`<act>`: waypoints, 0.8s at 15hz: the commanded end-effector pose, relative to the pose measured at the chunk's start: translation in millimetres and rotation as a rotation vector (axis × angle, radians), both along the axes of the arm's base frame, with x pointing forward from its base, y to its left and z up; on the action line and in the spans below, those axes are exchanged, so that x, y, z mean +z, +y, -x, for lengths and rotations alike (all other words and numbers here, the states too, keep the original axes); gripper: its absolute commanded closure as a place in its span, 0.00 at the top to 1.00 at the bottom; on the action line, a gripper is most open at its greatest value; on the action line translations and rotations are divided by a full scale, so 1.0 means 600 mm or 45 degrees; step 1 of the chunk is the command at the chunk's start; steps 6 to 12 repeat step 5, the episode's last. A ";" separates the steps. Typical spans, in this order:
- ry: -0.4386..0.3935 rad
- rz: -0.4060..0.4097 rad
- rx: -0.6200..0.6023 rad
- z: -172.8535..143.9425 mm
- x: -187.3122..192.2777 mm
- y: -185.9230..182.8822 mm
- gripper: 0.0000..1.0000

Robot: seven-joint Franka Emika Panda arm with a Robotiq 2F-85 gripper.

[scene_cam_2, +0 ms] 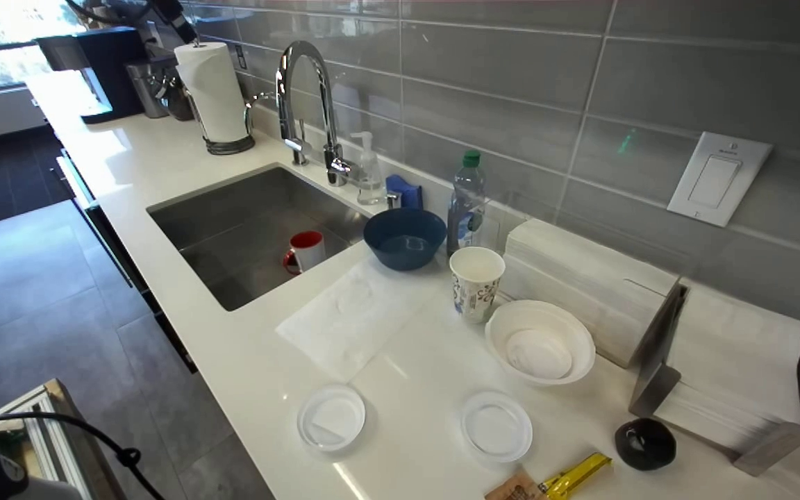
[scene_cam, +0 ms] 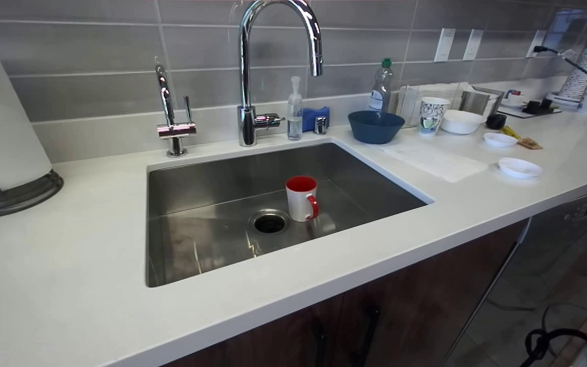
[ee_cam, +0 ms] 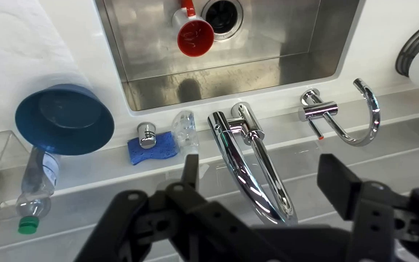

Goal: Turn on the tap

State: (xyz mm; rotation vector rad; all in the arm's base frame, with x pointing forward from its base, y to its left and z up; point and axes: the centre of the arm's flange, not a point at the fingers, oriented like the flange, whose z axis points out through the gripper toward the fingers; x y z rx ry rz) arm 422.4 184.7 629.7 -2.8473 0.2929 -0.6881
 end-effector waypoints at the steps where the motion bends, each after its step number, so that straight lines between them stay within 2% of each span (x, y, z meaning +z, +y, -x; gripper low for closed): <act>1: -0.016 0.001 0.007 0.011 0.012 -0.007 0.92; 2: -0.027 0.002 0.011 0.019 0.020 -0.014 0.98; 3: -0.032 0.003 0.012 0.023 0.023 -0.018 1.00; 12: -0.031 0.004 0.013 0.025 0.022 -0.019 1.00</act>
